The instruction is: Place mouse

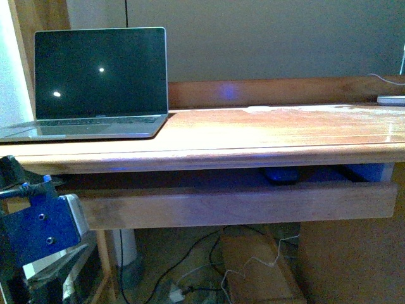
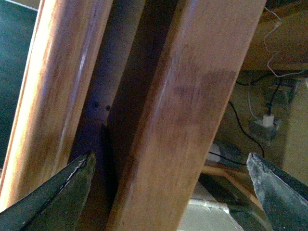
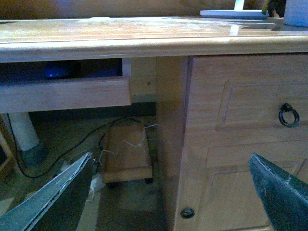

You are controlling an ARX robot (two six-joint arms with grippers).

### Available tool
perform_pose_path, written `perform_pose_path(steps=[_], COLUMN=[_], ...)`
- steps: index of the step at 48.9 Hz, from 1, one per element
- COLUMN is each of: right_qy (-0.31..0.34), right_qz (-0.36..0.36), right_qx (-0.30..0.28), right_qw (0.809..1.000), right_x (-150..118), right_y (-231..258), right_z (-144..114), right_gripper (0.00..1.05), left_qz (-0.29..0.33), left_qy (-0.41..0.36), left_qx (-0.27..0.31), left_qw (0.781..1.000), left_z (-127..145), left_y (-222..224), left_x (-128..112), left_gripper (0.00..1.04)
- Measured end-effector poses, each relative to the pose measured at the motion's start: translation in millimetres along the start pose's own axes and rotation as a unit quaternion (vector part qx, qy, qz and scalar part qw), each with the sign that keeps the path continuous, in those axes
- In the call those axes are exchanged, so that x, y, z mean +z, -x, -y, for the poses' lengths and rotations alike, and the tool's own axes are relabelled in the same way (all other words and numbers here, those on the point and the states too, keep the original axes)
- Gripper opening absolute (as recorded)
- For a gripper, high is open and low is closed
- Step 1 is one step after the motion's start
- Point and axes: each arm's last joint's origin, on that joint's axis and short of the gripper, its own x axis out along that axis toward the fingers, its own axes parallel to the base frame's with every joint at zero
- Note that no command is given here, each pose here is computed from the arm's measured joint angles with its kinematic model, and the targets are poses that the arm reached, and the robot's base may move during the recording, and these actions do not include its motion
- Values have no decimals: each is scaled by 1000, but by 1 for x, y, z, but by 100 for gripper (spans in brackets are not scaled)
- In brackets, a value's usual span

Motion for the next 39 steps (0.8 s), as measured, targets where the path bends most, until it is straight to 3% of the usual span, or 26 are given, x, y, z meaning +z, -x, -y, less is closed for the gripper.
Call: perform_pose_path(steps=[27,39], right_qy=[0,0], right_qz=[0,0], right_qx=[0,0], right_qw=[1000,1000], right_x=[0,0], right_y=[0,0], right_z=[0,0], right_gripper=[97,97], left_qz=[23,-14], left_qy=[-12,43], left_qx=[-35,-135], left_qw=[999,990], left_z=[1,-4], left_y=[-40,-34], left_x=[-22,-18], left_gripper=[97,97])
